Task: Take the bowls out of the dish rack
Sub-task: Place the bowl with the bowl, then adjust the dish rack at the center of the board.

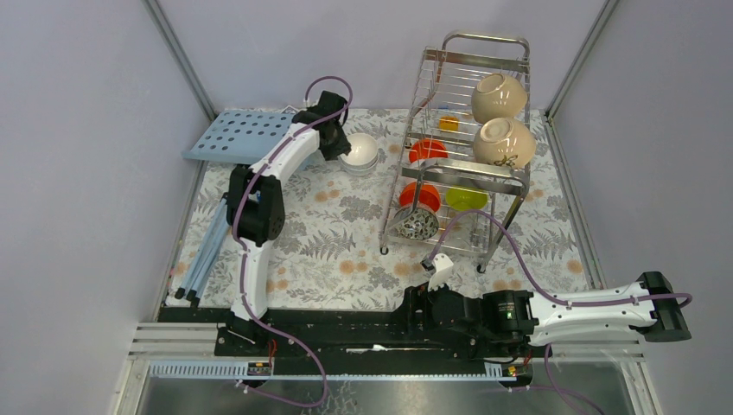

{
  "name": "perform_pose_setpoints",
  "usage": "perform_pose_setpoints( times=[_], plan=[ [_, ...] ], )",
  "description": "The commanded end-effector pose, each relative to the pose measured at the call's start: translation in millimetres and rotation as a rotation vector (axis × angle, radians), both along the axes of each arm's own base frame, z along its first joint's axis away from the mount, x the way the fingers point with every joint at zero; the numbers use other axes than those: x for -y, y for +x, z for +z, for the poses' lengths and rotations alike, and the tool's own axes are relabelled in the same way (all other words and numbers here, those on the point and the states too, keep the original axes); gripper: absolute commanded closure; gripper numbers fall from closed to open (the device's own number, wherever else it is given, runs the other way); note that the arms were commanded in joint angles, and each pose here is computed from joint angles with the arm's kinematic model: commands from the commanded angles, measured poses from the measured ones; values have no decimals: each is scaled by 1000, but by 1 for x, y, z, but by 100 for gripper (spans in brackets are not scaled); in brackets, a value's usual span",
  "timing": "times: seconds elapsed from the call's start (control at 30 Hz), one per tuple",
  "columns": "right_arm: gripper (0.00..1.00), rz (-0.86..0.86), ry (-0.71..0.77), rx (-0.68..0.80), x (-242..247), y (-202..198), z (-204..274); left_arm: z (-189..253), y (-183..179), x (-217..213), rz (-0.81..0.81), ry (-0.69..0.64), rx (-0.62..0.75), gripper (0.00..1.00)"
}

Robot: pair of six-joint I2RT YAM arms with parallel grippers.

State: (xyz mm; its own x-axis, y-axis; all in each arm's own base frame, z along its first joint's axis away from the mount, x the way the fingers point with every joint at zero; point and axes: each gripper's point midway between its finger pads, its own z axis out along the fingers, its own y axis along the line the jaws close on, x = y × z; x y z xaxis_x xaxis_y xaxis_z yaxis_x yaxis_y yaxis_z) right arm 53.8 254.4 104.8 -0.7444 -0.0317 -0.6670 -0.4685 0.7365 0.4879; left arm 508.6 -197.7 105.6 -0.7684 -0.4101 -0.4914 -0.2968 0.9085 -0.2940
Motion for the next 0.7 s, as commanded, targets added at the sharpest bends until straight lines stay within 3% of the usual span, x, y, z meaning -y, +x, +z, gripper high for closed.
perform_pose_setpoints(
  times=[0.0,0.2,0.3,0.5,0.67],
  plan=[
    [18,-43,21,22,-1,8,10,47,2,5,-13,-55,91,56],
    [18,-46,25,24,-1,9,13,79,1,5,-23,-76,152,29],
    [18,-45,23,27,-1,9,15,104,-2,4,-35,-88,198,20],
    [18,-53,11,38,-1,11,16,124,-32,7,-103,-149,247,15],
    [18,-71,-7,54,4,15,15,108,-75,16,-165,-203,299,17]
  ],
)
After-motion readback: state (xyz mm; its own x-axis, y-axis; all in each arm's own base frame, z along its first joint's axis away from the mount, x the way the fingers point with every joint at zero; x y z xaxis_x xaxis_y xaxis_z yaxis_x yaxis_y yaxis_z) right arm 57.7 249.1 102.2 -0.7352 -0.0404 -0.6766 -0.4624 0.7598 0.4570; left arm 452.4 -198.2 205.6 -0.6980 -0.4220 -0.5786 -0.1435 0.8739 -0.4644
